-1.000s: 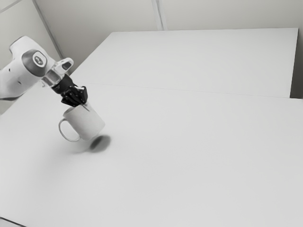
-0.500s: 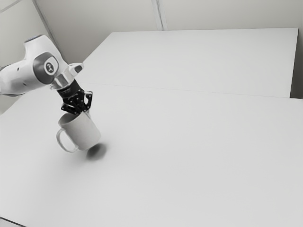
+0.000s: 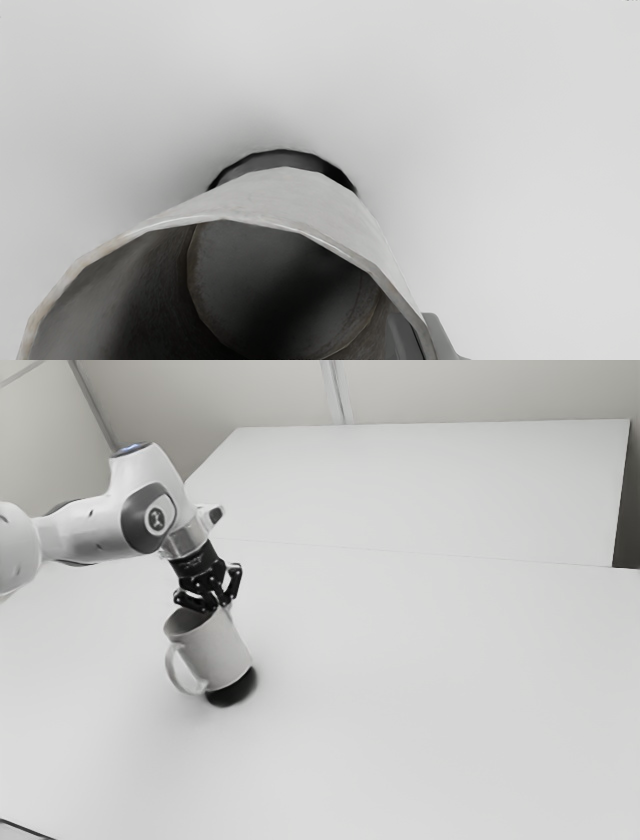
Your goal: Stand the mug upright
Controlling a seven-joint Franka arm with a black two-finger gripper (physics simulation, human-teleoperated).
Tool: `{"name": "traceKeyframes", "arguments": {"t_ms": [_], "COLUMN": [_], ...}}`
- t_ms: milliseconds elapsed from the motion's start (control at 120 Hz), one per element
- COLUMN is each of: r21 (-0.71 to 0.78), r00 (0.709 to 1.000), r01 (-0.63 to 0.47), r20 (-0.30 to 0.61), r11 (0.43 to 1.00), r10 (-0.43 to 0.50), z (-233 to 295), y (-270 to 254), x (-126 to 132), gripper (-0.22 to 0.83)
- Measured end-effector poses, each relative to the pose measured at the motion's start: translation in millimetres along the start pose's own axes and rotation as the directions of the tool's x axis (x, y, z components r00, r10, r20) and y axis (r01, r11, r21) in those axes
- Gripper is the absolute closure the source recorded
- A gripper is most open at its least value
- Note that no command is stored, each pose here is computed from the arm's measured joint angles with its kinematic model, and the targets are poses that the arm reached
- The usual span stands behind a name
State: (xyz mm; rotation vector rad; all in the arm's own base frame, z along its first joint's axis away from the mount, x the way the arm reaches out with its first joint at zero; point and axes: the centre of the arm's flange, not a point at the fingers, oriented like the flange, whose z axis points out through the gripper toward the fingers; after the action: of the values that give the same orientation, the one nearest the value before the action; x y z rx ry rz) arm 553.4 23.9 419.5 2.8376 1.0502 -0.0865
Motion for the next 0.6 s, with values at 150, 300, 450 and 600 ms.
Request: {"name": "traceKeyframes", "arguments": {"t_ms": [150,300,450,600], "r21": [0.021,0.038,0.079,0.116], "r00": [0.998,0.995,0.996,0.996], "r01": [0.063,0.095,0.091,0.085], "r20": [0.001,0.002,-0.019,-0.045], "r11": [0.998,0.995,0.993,0.990], "r10": [-0.063,-0.095,-0.089,-0.080], "z": [7.5,14.2,22.2,29.2], "y": [-7.2,-4.7,6.9,18.6], "x": [7.6,7.0,4.9,6.4], "gripper": [0.78,0.78,0.78,0.78]}}
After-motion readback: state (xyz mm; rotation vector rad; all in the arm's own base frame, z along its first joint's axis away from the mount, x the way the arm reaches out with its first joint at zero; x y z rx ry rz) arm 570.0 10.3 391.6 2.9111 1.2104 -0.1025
